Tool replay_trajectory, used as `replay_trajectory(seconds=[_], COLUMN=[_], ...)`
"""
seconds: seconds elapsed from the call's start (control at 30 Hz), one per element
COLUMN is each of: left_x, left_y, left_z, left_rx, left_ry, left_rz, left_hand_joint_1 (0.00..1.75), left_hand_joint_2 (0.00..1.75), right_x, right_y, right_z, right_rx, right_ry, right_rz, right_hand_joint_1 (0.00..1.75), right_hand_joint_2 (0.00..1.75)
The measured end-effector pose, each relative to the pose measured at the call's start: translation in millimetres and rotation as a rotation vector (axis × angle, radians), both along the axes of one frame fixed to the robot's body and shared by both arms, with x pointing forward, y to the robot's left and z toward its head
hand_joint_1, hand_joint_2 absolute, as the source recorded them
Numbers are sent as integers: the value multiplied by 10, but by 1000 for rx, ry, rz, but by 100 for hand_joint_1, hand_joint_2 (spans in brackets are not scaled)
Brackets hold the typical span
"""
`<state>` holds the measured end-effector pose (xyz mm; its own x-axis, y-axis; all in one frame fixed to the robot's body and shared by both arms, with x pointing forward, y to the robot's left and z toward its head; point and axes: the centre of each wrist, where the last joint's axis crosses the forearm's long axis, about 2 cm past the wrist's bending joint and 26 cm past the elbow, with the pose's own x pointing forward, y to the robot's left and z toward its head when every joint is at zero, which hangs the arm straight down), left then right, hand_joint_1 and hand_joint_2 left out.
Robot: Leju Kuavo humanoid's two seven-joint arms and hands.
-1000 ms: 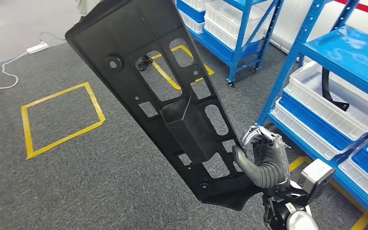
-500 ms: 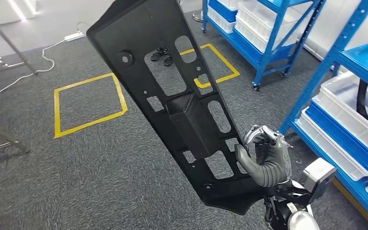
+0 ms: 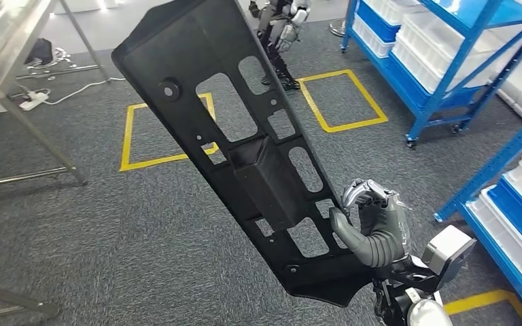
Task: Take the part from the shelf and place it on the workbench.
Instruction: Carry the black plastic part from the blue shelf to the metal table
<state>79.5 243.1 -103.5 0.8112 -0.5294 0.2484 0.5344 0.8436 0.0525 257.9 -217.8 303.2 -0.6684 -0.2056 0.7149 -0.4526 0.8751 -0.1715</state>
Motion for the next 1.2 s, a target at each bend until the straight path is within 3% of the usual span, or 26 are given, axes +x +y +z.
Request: replay_trajectory(seconds=[1.2], left_x=[-4], left_y=[-1], left_z=[-1], left_rx=[0], left_ry=[10], left_rz=[-13], left_hand_joint_1=[0], left_hand_joint_2=[175], right_x=[20], right_y=[36], right_z=[-31], right_rx=[-2], right_ry=[8], right_rz=[10], right_hand_joint_1=[175], right_hand_joint_2=[175])
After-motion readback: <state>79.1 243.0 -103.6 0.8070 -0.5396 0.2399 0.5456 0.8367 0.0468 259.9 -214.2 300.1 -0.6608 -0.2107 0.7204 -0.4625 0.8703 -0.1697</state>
